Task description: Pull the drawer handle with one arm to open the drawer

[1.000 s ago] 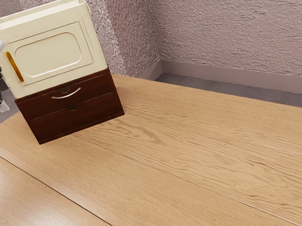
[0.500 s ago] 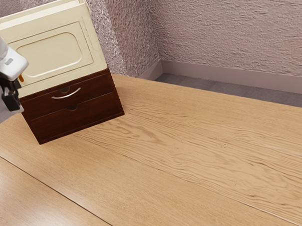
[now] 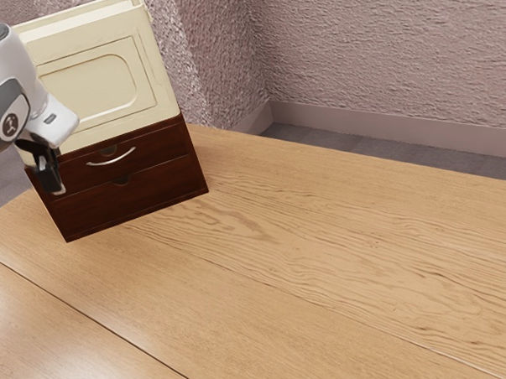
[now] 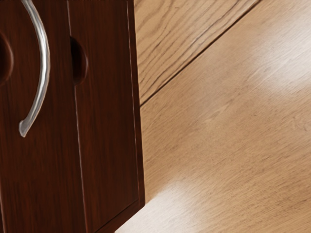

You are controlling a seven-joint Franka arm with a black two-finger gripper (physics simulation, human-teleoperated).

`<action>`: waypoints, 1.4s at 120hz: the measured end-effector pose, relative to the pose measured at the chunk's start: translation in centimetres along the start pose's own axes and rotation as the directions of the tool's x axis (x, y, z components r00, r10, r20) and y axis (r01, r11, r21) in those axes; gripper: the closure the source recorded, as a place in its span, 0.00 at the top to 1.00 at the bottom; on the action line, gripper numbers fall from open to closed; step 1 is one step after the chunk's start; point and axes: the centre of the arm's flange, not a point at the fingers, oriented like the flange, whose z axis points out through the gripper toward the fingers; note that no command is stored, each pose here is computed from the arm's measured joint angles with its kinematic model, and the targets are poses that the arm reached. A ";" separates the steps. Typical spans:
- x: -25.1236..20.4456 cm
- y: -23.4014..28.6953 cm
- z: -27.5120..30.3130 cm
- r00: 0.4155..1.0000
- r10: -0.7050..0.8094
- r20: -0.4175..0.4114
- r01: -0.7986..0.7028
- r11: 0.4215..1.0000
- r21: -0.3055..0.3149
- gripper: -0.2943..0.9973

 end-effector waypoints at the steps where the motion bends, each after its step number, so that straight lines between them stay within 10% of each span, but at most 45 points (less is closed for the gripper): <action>1: 0.0 0.0 0.0 1.000 0.000 -0.001 0.000 1.000 0.001 0.77; 168: 7.4 -3.4 8.9 0.998 0.016 -0.060 -0.014 0.999 0.039 0.77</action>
